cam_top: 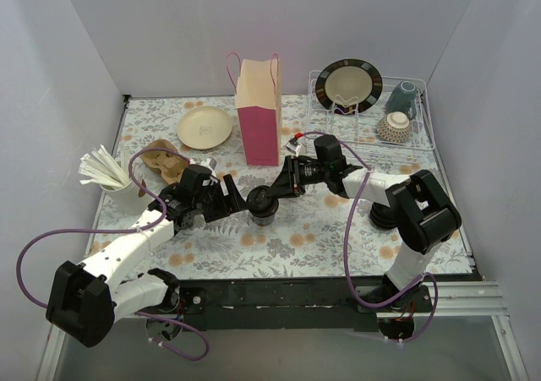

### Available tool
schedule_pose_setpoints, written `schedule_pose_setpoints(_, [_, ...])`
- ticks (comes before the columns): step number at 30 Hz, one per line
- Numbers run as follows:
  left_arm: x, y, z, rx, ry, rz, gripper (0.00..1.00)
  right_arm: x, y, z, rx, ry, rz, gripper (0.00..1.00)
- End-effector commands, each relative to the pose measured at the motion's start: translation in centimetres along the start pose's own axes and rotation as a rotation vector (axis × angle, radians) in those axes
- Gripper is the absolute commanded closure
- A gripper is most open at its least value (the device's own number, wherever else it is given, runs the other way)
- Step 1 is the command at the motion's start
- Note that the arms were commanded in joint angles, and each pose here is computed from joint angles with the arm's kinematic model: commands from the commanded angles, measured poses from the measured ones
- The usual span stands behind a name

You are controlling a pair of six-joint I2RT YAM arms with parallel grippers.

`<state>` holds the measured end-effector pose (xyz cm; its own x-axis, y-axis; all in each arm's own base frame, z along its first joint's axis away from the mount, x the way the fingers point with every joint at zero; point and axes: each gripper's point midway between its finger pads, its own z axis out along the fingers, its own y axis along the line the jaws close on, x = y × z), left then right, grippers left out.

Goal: Pack the takeout coffee

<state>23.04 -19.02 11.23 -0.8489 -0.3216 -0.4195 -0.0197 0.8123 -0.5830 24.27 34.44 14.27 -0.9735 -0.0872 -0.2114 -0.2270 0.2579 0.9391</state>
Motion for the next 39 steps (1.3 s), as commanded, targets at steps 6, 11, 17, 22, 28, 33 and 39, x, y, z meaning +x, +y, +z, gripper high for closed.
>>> schedule_pose_setpoints(6, [-0.4, -0.4, 0.1, 0.016, 0.003, 0.014, 0.28, -0.2, 1.3, -0.5, -0.033, -0.014, -0.049, 0.60])
schedule_pose_setpoints(11, [-0.3, -0.4, 0.1, 0.015, 0.004, 0.015, 0.28, 0.1, 1.3, -0.7, -0.024, -0.009, -0.051, 0.60])
schedule_pose_setpoints(17, [-0.2, -0.2, 0.1, 0.013, 0.007, 0.013, 0.28, 0.2, 1.0, -0.8, -0.012, -0.011, -0.047, 0.58])
schedule_pose_setpoints(22, [-0.1, -0.2, 0.2, 0.013, 0.007, 0.012, 0.28, 0.5, 1.1, -0.9, -0.008, -0.008, -0.052, 0.55])
schedule_pose_setpoints(28, [0.1, -0.1, 0.3, 0.013, 0.013, 0.011, 0.27, 0.5, 0.8, -0.9, 0.001, -0.011, -0.050, 0.54])
schedule_pose_setpoints(33, [0.1, -0.2, 0.3, 0.016, 0.014, 0.012, 0.27, 0.3, 0.8, -1.2, 0.012, -0.019, -0.050, 0.52])
schedule_pose_setpoints(39, [0.1, -0.2, 0.3, 0.019, 0.015, 0.010, 0.27, -0.2, 0.5, -2.1, 0.035, -0.039, -0.044, 0.50])
